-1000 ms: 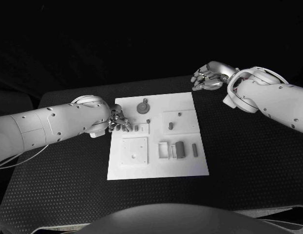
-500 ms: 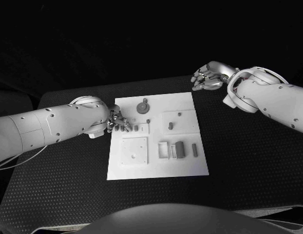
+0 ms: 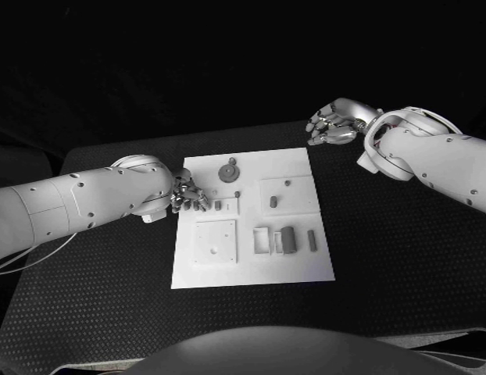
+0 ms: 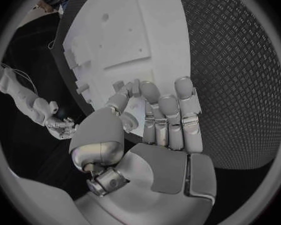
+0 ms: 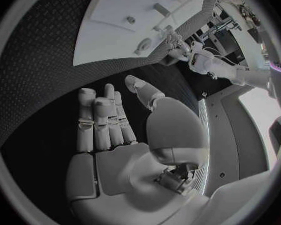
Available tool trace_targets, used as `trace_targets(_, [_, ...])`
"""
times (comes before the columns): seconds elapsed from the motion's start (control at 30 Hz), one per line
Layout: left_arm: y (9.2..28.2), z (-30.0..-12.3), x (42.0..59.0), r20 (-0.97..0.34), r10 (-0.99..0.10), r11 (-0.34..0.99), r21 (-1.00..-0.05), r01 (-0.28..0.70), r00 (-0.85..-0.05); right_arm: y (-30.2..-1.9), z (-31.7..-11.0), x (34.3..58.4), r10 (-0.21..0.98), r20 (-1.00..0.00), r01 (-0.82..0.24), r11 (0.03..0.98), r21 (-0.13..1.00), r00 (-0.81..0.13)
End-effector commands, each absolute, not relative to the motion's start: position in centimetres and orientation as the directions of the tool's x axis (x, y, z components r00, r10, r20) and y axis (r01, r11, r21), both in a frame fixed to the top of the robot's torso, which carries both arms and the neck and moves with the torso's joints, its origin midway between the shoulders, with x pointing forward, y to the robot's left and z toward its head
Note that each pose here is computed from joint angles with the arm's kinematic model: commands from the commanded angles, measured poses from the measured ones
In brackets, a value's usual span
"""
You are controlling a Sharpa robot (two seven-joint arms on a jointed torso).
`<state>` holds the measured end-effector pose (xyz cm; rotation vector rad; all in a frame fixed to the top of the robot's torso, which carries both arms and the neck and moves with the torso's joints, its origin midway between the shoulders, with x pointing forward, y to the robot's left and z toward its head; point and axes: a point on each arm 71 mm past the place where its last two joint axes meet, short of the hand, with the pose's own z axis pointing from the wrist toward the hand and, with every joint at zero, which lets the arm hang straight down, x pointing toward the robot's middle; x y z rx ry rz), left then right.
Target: Assemble the parts on the task board
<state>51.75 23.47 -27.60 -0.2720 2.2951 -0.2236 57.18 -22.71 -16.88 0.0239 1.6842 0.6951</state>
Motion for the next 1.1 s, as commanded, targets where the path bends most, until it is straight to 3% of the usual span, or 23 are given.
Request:
trace_targets(0.03, [23.39,-27.65,51.67,-0.696,-0.303,0.949,-0.283,-0.14,-0.651,-22.68,-16.99,57.12,0.38,-0.887,-0.358,0.815,0.455,-0.261])
trace_targets(1.1, [23.77,-27.6,51.63,-0.683,-0.33,0.94,-0.3,-0.161,-0.652,-22.74,-17.18,57.08,0.379,-0.886,-0.355,0.816,0.456,-0.267])
